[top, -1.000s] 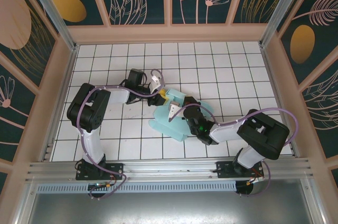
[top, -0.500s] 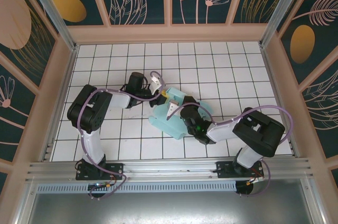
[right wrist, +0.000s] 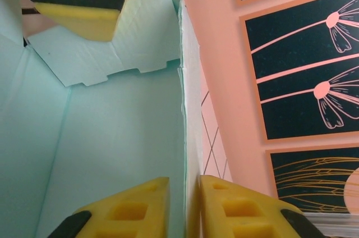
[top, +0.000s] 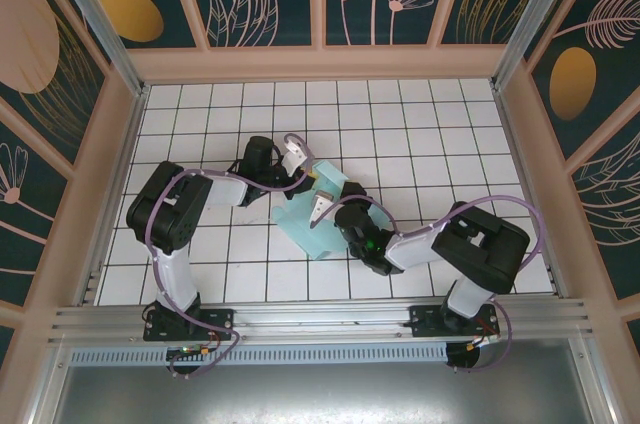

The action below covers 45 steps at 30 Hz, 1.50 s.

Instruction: Fold the paper box

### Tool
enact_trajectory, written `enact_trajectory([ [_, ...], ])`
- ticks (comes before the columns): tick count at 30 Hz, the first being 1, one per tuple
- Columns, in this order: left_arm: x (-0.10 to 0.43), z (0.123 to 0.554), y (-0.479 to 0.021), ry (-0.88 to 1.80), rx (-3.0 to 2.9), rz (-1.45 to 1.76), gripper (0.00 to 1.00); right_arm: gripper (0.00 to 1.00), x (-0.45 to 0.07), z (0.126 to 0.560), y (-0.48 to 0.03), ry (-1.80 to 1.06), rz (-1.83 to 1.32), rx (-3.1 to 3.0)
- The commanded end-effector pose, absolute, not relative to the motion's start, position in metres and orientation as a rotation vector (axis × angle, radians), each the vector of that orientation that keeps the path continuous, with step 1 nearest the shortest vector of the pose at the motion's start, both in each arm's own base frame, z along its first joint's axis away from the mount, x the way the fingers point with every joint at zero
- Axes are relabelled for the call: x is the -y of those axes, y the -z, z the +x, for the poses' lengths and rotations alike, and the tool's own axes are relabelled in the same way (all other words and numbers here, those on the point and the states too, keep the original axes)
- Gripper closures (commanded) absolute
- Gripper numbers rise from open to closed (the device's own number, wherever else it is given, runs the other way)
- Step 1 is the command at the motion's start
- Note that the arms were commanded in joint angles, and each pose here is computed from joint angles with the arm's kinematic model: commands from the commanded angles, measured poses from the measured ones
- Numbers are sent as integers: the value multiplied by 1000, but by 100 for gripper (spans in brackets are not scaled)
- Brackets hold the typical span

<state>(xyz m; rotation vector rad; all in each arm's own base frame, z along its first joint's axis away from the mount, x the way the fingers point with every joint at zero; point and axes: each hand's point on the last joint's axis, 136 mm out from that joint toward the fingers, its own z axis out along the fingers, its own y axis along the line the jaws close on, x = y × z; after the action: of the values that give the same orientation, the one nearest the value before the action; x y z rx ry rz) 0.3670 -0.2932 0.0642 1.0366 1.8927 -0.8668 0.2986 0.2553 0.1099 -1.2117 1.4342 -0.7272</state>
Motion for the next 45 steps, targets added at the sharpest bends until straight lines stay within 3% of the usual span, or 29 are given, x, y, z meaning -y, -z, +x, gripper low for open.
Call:
enact_trajectory([
  [1,289,369,-73,822,-1889,1023,84,72,-263,295,-117,643,-1155,-1450],
  [4,287,371,-70,801,-1909,1020,87,62,-268,292,-127,569,-1118,-1467],
  [8,286,373,-69,788,-1922,1006,89,42,-284,284,-139,346,-1065,-1570],
  [13,285,378,-69,781,-1937,983,92,34,-296,275,-174,49,-867,-1669],
  [19,285,379,-67,747,-1936,972,92,31,-284,274,-210,-503,-548,-1817],
  [25,297,373,-73,626,-1866,969,92,31,-261,298,-225,-753,-273,-1916],
  [28,301,370,-78,592,-1840,935,93,31,-250,318,-210,-869,-117,-2049],
  [35,312,367,-73,613,-1836,898,92,32,-254,336,-172,-1101,-92,-2205],
  [45,317,364,-61,651,-1861,895,90,35,-267,352,-114,-1116,-43,-2401],
])
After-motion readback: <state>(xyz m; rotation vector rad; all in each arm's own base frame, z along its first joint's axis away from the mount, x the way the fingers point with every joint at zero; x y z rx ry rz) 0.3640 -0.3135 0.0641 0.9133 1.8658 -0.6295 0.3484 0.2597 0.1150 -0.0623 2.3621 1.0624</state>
